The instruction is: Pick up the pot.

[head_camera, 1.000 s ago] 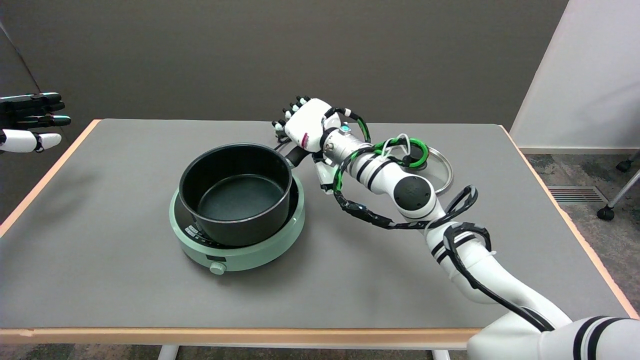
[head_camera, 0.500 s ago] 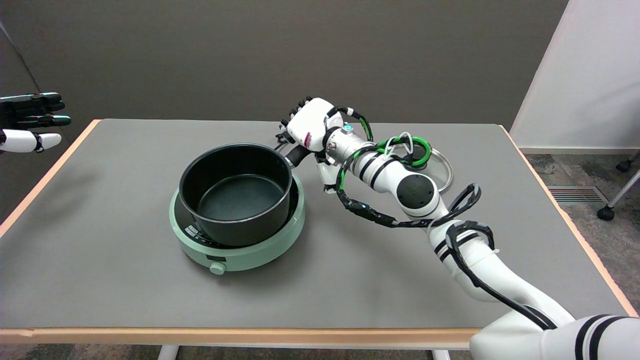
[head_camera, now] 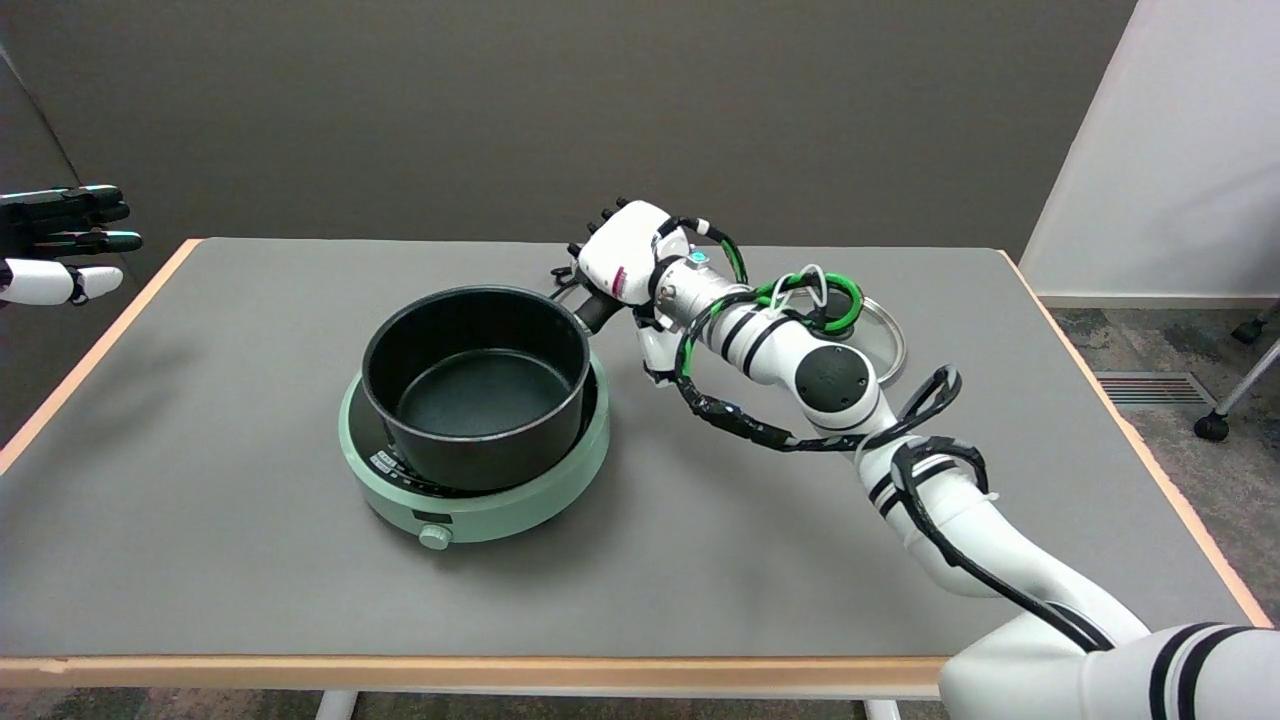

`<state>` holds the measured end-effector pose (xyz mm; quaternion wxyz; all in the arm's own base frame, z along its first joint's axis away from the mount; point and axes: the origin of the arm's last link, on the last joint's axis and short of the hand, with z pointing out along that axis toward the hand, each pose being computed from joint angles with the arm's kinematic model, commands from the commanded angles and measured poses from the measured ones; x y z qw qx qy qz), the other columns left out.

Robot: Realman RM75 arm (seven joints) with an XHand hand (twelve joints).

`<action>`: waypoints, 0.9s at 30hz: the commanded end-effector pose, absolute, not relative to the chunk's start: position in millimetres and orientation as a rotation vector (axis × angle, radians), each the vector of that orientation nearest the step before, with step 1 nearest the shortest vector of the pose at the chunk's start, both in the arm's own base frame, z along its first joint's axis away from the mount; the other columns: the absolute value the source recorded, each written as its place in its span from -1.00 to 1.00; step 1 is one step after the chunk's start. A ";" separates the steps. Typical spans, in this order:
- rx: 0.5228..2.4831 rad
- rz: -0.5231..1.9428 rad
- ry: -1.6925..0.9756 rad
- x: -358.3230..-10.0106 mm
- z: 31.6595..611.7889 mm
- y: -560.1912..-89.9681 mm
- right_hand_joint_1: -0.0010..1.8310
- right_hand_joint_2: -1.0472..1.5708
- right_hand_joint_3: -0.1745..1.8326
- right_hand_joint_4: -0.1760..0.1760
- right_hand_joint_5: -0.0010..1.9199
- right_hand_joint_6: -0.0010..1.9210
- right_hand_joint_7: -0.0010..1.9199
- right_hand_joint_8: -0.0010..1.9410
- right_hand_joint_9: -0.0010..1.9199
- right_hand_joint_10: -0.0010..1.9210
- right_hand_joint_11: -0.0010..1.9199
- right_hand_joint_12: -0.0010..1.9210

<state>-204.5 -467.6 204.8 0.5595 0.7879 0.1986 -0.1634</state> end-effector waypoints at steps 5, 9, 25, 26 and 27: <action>1.867 -0.371 0.393 -212.2 211.1 -475.2 0.25 -0.60 1.00 -0.33 0.33 0.33 0.33 0.31 0.33 0.33 0.33 0.33; 1.861 -0.361 0.411 -205.0 212.5 -476.8 0.26 -0.55 1.00 -0.44 0.38 0.38 0.38 0.37 0.38 0.38 0.38 0.38; 1.853 -0.271 0.399 -187.9 216.4 -476.6 0.28 -0.16 0.92 -0.49 0.84 0.84 0.84 0.82 0.84 0.84 0.84 0.84; 1.855 -0.272 0.402 -187.8 215.7 -476.4 0.28 -0.14 0.89 -0.45 0.86 0.86 0.86 0.84 0.86 0.86 0.86 0.86; 1.855 -0.272 0.404 -187.3 215.7 -476.6 0.28 -0.13 0.90 -0.43 0.87 0.87 0.87 0.85 0.87 0.87 0.87 0.87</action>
